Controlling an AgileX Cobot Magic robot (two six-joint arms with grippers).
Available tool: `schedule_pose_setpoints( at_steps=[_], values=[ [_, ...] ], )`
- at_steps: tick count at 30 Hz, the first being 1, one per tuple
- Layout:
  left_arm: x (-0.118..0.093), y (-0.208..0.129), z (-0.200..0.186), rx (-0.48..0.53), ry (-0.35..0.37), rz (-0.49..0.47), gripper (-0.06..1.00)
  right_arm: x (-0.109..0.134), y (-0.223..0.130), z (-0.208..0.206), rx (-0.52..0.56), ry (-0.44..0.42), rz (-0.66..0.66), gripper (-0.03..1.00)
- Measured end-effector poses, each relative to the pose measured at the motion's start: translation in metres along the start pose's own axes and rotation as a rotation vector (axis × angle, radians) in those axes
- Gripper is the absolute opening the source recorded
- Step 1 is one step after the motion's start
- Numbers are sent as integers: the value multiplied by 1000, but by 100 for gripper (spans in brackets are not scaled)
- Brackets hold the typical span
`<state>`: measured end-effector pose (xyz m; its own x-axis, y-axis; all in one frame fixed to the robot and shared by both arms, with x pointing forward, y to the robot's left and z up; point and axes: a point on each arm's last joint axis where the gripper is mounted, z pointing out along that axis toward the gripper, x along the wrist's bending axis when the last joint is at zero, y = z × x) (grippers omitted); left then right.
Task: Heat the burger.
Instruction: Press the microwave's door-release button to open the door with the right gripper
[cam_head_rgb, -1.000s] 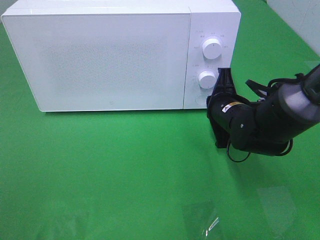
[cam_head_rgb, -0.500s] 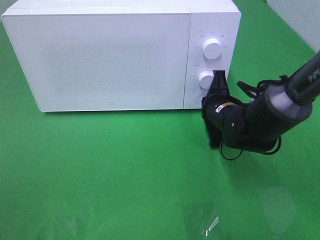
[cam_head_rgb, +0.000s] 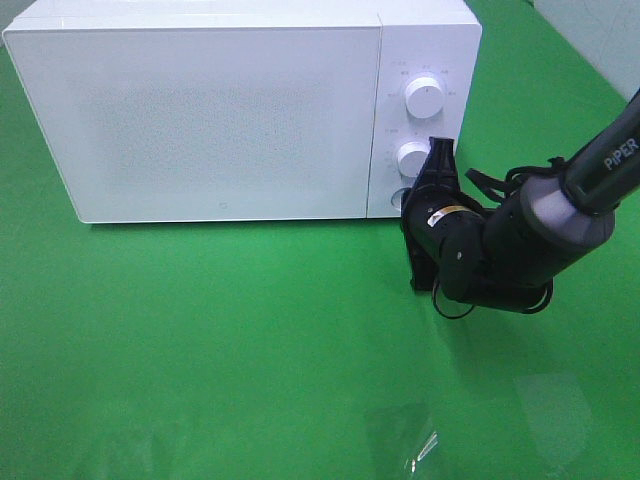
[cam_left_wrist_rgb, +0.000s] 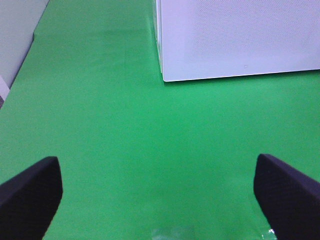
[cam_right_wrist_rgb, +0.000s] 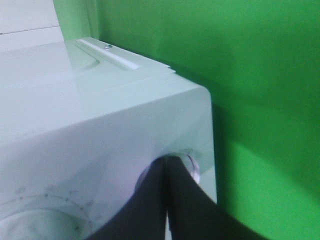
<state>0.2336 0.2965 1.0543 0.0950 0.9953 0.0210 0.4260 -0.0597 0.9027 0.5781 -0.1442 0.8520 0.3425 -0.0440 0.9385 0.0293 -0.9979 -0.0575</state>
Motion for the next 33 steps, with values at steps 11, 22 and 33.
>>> schedule_pose_setpoints(
  at_steps=[11, 22, 33],
  values=[
    [0, 0, 0, 0, 0, 0, 96, 1, -1, -1, 14, 35, 62, 2],
    [0, 0, 0, 0, 0, 0, 96, 4, -3, 6, -8, 35, 32, 2],
    [0, 0, 0, 0, 0, 0, 96, 4, -1, 11, -11, 21, 24, 2]
  ],
)
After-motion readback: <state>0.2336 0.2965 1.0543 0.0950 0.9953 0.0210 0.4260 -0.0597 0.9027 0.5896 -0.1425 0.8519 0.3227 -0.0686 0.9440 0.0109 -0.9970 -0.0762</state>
